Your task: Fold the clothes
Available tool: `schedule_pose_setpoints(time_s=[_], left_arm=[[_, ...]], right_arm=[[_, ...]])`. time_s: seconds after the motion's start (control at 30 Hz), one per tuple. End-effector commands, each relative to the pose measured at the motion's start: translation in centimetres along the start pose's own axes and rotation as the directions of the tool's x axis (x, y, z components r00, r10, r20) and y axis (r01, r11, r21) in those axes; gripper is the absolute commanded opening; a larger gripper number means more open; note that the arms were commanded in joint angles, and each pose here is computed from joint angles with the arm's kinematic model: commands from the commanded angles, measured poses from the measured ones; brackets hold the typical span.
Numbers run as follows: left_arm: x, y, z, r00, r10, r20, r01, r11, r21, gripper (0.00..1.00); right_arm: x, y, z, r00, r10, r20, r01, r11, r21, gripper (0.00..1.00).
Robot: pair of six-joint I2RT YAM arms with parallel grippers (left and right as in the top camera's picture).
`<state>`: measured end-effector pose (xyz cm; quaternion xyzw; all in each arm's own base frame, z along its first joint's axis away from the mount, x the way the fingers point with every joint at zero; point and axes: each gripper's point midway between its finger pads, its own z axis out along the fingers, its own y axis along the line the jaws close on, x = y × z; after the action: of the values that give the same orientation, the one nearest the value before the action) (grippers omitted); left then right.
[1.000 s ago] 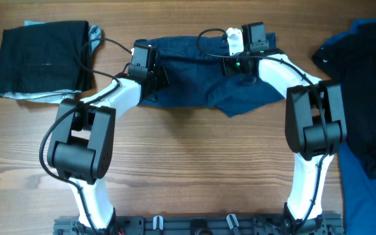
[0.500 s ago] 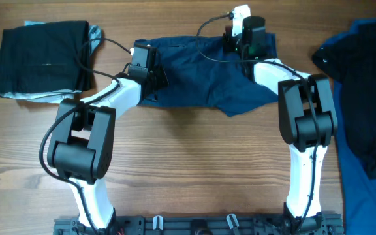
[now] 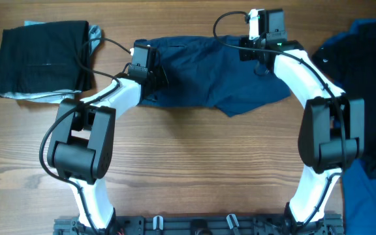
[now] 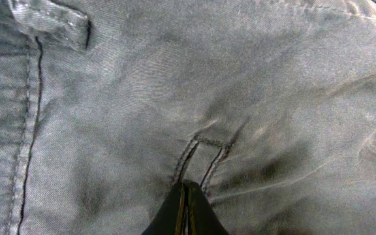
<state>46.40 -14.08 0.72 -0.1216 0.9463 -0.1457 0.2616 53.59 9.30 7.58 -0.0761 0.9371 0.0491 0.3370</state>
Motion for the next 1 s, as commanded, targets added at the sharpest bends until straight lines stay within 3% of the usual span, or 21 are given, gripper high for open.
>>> schedule_pose_setpoints(time_s=[0.0,0.2,0.3,0.37,0.47,0.53,0.6,0.67,0.73,0.83,0.9,0.97], left_arm=[[0.3,0.7,0.5,1.0,0.0,-0.008,0.0,1.0,-0.03,0.04],[0.4,0.7,0.5,1.0,0.0,-0.011,-0.001,0.999,-0.033,0.04],[0.5,0.8,0.6,1.0,0.0,-0.016,-0.001,0.999,-0.036,0.04],[0.5,1.1,0.5,1.0,0.0,-0.01,0.0,0.999,-0.049,0.04],[0.4,1.0,0.5,1.0,0.0,-0.009,-0.001,0.999,-0.049,0.04],[0.1,0.8,0.4,1.0,0.002,0.004,-0.001,0.999,-0.04,0.04],[-1.8,-0.5,-1.0,0.998,0.035,0.058,-0.034,0.999,-0.009,0.04],[-5.1,-2.7,-4.2,0.988,0.035,0.151,-0.042,0.998,0.044,0.04],[-7.9,-4.6,-7.8,0.97,0.031,0.239,-0.055,0.994,0.093,0.04],[-10.0,-6.2,-11.1,0.946,0.021,0.323,-0.07,0.988,0.14,0.05],[-10.6,-6.5,-11.0,0.937,0.017,0.348,-0.075,0.985,0.153,0.04],[-10.6,-6.4,-9.8,0.937,0.017,0.349,-0.076,0.985,0.155,0.04]], right_arm=[[3.0,-0.6,3.7,0.998,0.02,-0.064,-0.018,1.0,0.019,0.04],[2.4,-4.7,8.1,0.997,0.048,0.065,-0.056,0.989,0.134,0.05],[2.4,-8.0,9.0,0.984,0.13,0.124,-0.154,0.966,0.207,0.06],[3.2,-10.5,9.2,0.97,0.204,0.129,-0.229,0.947,0.225,0.05],[3.6,-12.4,9.4,0.968,0.208,0.141,-0.237,0.94,0.244,0.05],[0.4,-12.6,7.9,0.972,0.1,0.212,-0.151,0.959,0.239,0.14],[-3.5,-12.4,4.5,0.952,0.065,0.298,-0.139,0.963,0.233,0.16],[-7.9,-9.7,-1.0,0.927,0.055,0.37,-0.101,0.989,0.106,0.16],[-9.2,-6.7,-5.4,0.932,0.075,0.355,-0.071,0.997,-0.023,0.15],[-6.1,-3.2,-10.8,0.977,0.116,0.181,-0.087,0.983,-0.16,0.13],[-3.4,-1.0,-11.9,0.99,0.129,0.057,-0.11,0.958,-0.263,0.05],[-2.3,0.9,-11.5,0.992,0.123,0.017,-0.108,0.926,-0.362,0.04]])
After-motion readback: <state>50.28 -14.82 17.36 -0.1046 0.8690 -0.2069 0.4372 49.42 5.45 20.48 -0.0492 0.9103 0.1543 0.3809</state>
